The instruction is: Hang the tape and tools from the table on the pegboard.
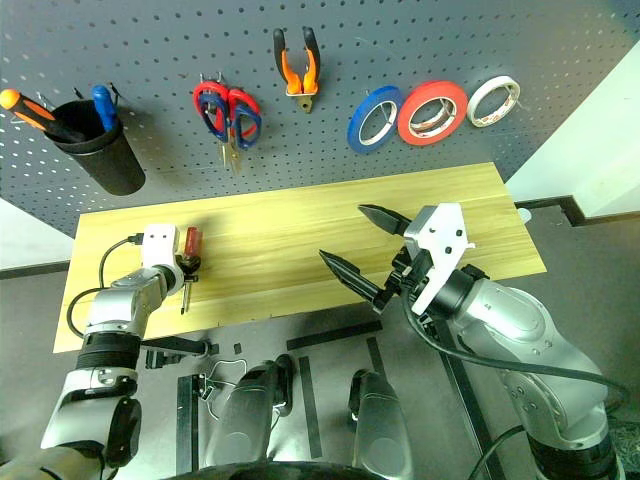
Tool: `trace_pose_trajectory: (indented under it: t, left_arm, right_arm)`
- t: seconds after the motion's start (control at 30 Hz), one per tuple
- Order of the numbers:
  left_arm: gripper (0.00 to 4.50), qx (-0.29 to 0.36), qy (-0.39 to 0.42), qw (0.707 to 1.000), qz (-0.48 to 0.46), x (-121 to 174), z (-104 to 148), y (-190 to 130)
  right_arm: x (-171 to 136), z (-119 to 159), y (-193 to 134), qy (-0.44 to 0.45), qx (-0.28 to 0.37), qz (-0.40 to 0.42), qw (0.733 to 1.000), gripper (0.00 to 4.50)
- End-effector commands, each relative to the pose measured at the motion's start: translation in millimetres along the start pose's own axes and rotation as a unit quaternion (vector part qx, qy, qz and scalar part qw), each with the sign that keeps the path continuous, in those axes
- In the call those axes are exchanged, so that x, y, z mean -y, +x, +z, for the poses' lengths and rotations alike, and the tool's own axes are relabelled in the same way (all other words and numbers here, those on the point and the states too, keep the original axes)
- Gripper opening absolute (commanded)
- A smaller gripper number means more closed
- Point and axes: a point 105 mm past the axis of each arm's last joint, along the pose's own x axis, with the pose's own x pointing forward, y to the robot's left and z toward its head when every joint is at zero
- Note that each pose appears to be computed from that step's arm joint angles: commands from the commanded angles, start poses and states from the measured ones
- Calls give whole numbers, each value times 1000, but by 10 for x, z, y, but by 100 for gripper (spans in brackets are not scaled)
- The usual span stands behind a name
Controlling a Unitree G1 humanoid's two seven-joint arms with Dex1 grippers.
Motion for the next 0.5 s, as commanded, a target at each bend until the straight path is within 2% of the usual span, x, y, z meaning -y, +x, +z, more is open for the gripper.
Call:
trace_pose_trajectory:
  t: [0.03,0.27,0.43,0.5]
  left_arm:
    - [80,17,5,1000,3,-13,80,-10]
    - [80,29,28,999,-27,165,107,-94]
    - [80,117,114,984,-73,441,139,-361]
    - [80,133,114,982,-77,477,108,-446]
  right_arm:
    - [-41,86,-13,-15,13,6,1000,450]
    - [-28,73,-2,-16,14,5,1000,450]
    - [-15,68,14,-22,13,5,1000,450]
    - [1,73,16,-24,15,3,1000,450]
